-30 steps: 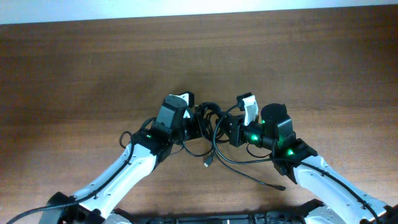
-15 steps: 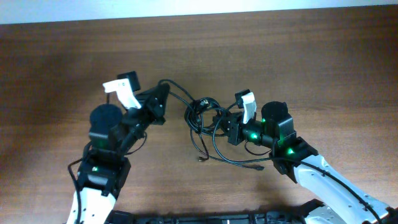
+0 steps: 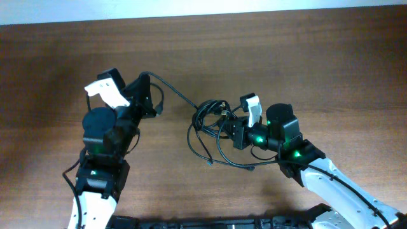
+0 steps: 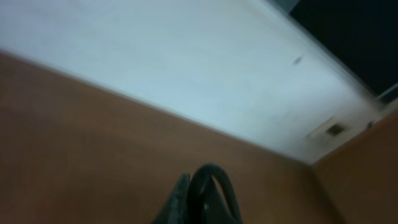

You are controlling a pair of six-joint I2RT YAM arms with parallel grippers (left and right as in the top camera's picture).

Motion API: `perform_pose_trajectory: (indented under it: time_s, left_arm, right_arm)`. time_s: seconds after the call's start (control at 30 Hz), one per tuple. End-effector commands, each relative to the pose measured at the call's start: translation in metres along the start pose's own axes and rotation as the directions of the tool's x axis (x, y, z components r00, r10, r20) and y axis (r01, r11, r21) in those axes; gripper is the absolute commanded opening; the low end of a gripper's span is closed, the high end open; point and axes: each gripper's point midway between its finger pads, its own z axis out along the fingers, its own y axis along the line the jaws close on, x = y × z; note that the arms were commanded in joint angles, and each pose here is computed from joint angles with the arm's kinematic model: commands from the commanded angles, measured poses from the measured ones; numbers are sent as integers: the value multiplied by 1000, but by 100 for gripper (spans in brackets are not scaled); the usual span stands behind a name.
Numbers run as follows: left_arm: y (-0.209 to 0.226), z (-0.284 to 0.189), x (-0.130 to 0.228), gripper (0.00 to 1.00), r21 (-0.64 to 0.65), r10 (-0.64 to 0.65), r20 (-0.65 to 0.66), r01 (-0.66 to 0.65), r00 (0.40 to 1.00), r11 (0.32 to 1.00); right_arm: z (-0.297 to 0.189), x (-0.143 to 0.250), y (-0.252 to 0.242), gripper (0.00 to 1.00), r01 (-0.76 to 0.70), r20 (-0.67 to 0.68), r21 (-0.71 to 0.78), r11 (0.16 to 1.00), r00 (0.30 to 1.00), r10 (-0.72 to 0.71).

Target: Untangle cables

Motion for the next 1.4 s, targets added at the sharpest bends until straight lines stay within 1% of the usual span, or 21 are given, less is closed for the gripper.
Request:
perform_pose_trajectory:
  time_s: [0.0,0.07,0.2,0.23,0.3,0.33,0.37,0.4,0.43,0.47,0.5,0.57,0.7,0.8,0.9,0.93,1.03,1.1,1.2,1.3,1.37]
  left_arm:
    - [8,11,14,0,2,-7,-93,7,996,1000]
    - [-2,22,48,0,102,-11,-242,37,970,994]
    - [-24,33,91,0,312,103,-389,26,916,950]
    - [-33,34,101,0,381,141,-411,29,901,924]
    - [-55,31,122,0,550,241,-431,41,869,834]
    - [-61,30,131,6,595,269,-439,54,857,802]
    - [-62,31,138,9,611,274,-454,72,848,789]
    - [-59,35,147,17,601,269,-479,89,835,794]
    - [-54,39,155,57,586,261,-501,102,825,804]
    - [-50,42,162,82,573,252,-522,116,815,812]
    - [-44,44,166,99,558,242,-538,127,807,820]
    - [-37,47,166,99,542,228,-544,131,807,830]
    - [-13,49,144,99,506,192,-519,119,833,854]
    - [-8,31,140,99,603,260,-497,113,828,790]
    - [-16,8,147,99,735,370,-440,91,818,672]
    - [-15,3,152,99,743,385,-442,91,810,663]
    - [-11,-8,175,99,728,414,-499,108,762,677]
    - [-14,-7,195,99,711,458,-528,79,715,699]
    - [-19,-5,208,99,714,500,-530,41,685,699]
    - [-28,-6,213,99,733,525,-518,34,676,679]
    - [-29,-4,214,91,738,536,-506,18,676,675]
  right_arm:
    - [1,16,-14,4,-27,-33,44,999,999,29]
    - [1,17,-8,4,-25,-41,15,1000,999,25]
    - [1,19,1,4,-21,-57,-36,999,998,19]
    - [1,19,2,4,-21,-60,-43,999,998,19]
    - [1,20,3,4,-22,-64,-48,999,998,19]
    - [1,20,4,4,-22,-66,-53,998,998,19]
    - [1,21,4,4,-23,-68,-58,998,997,19]
    - [1,21,5,4,-23,-70,-62,998,997,18]
    - [1,21,6,4,-23,-73,-67,997,997,18]
    - [1,22,6,4,-28,-74,-67,997,997,23]
    - [1,22,6,4,-34,-74,-67,997,997,29]
    - [1,22,6,4,-34,-75,-67,997,997,29]
    - [1,22,7,4,-35,-76,-70,997,997,30]
    - [1,22,7,4,-35,-76,-70,997,997,29]
    - [1,22,7,4,-39,-76,-69,997,997,33]
    - [1,22,7,4,-53,-77,-68,996,996,47]
    - [0,22,9,4,-76,-83,-76,994,994,70]
    - [-1,24,21,4,-68,-103,-146,987,993,53]
    - [-3,28,29,4,-72,-128,-187,980,991,49]
    - [-4,30,34,4,-76,-145,-216,973,988,46]
    - [-5,32,37,4,-78,-155,-234,969,987,42]
